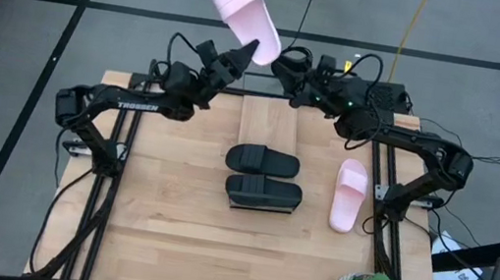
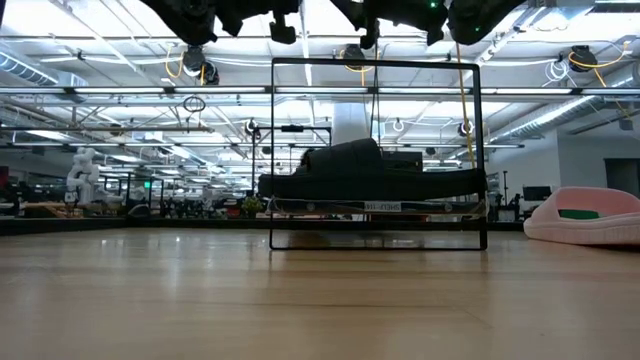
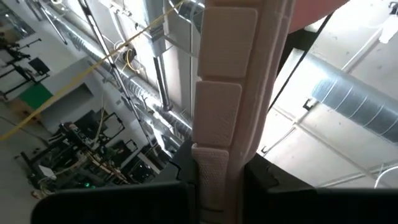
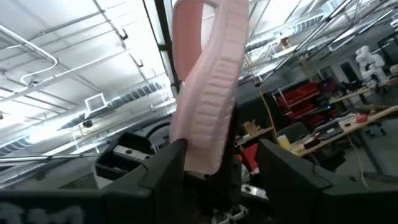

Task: Pick and place slides into the shelf
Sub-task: Put the left pink slide on the shelf

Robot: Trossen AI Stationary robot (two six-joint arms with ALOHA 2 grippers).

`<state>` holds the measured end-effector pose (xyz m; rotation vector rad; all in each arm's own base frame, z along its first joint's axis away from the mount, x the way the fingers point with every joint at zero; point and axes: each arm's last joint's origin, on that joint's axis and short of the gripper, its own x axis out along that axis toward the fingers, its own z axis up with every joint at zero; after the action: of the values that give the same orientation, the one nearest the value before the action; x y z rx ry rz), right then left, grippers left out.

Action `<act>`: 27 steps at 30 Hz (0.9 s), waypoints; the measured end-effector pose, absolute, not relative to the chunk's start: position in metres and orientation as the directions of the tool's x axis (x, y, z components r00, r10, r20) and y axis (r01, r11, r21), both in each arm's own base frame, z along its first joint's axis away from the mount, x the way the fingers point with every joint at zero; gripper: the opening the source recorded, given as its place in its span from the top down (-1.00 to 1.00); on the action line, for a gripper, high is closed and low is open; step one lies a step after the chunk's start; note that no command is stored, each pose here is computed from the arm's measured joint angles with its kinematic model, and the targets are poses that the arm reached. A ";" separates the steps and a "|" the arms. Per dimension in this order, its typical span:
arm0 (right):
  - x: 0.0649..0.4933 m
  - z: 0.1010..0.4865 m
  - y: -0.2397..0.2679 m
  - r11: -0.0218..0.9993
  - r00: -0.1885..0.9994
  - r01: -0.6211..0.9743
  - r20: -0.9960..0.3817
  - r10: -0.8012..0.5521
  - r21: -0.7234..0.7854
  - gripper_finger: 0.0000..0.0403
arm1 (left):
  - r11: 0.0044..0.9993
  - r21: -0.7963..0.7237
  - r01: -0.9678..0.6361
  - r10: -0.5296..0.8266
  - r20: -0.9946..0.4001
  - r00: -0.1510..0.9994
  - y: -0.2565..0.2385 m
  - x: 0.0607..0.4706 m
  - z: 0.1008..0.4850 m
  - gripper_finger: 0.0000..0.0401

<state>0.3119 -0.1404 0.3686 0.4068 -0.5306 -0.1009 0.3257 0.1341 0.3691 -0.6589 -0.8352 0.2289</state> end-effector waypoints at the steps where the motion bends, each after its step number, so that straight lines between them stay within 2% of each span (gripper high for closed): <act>1: 0.312 0.368 -0.140 0.916 0.864 -0.029 0.471 -0.179 0.401 0.05 | 0.781 -0.622 0.055 0.437 0.608 0.663 0.136 0.324 0.370 0.77; 9: 0.310 0.367 -0.147 0.907 0.881 -0.068 0.452 -0.141 0.416 0.05 | 0.778 -0.626 0.051 0.426 0.584 0.691 0.139 0.325 0.367 0.77; 18: 0.309 0.367 -0.150 0.907 0.876 -0.030 0.449 -0.178 0.419 0.09 | 0.770 -0.634 0.074 0.398 0.568 0.721 0.133 0.329 0.365 0.77; 22: 0.308 0.366 -0.151 0.907 0.878 -0.020 0.442 -0.185 0.420 0.28 | 0.766 -0.638 0.073 0.395 0.557 0.730 0.131 0.330 0.364 0.77; 27: 0.308 0.365 -0.152 0.902 0.879 -0.011 0.434 -0.197 0.431 0.65 | 0.769 -0.636 0.065 0.398 0.556 0.730 0.131 0.330 0.364 0.77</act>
<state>0.3083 -0.1524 0.3652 0.4386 -0.4904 -0.1003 0.3304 0.1310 0.3637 -0.6819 -0.7420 0.1999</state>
